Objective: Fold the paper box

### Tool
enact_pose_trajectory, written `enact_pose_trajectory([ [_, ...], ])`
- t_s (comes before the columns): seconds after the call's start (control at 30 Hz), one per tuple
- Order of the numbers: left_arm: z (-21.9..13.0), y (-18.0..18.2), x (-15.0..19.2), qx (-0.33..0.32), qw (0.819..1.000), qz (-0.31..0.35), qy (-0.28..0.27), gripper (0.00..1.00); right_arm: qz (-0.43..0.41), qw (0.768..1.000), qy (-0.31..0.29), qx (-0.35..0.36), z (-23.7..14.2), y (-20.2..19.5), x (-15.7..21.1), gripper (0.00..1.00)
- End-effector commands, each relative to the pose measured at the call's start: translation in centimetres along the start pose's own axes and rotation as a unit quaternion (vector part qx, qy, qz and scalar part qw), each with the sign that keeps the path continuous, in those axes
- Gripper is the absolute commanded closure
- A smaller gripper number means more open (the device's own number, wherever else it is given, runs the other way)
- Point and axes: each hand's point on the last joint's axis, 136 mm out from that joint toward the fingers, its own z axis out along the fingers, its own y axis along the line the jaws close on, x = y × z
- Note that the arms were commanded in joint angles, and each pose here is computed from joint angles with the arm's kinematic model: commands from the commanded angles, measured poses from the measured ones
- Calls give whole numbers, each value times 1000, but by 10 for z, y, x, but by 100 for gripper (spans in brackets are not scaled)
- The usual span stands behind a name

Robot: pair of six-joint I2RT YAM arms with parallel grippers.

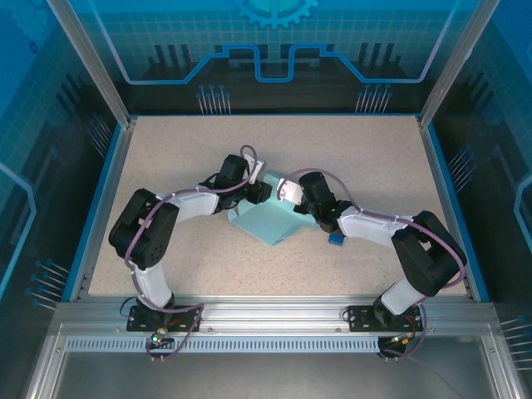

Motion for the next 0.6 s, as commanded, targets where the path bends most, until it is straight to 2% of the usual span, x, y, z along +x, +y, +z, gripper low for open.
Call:
enact_pose_trajectory([
  [0.0,0,-7,0,28,999,24,-5,51,2,1000,-7,-2,-6,-8,-6,100],
  [0.1,6,-3,1,23,999,27,-1,54,1,1000,-9,-2,-8,-8,-6,100],
  [0.43,14,-4,0,38,999,29,-9,79,2,1000,-11,-1,-9,-10,-7,100],
  [0.57,13,-2,-2,32,999,33,-13,86,3,1000,-10,-2,-10,-11,-7,100],
])
